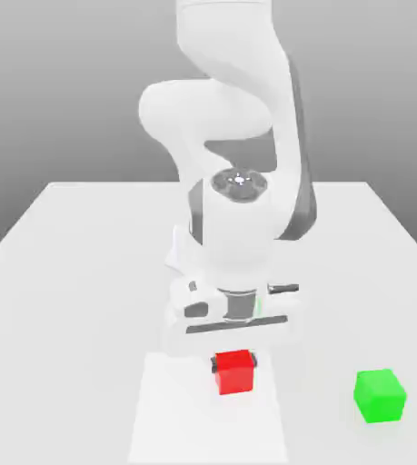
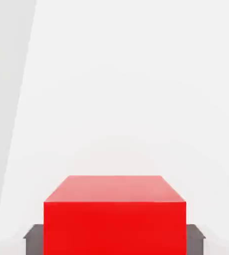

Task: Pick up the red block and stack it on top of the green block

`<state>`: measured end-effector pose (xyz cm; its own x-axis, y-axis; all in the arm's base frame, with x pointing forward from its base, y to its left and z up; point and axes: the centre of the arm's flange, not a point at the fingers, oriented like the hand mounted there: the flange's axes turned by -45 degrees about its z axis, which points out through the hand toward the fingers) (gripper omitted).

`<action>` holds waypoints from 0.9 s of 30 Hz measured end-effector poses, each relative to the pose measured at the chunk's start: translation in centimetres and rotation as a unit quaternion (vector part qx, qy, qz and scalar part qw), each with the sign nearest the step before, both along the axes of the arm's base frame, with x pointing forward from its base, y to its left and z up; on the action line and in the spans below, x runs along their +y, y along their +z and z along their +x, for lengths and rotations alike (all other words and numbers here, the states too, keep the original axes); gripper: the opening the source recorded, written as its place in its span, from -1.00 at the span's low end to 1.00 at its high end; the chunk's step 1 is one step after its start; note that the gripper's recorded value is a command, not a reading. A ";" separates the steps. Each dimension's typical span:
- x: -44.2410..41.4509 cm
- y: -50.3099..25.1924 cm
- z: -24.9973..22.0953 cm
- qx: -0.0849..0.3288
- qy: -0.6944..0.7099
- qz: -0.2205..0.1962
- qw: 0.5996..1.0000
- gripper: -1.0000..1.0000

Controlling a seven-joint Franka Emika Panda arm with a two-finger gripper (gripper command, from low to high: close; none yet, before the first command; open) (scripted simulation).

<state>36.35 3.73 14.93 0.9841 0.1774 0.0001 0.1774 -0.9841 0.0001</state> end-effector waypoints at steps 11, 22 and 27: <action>1.3 6.4 1.6 0.001 0.004 -0.002 1.000 -1.00; 20.5 6.0 3.9 -0.001 0.150 0.000 0.989 -1.00; 20.6 3.8 3.8 0.000 0.151 0.000 0.989 1.00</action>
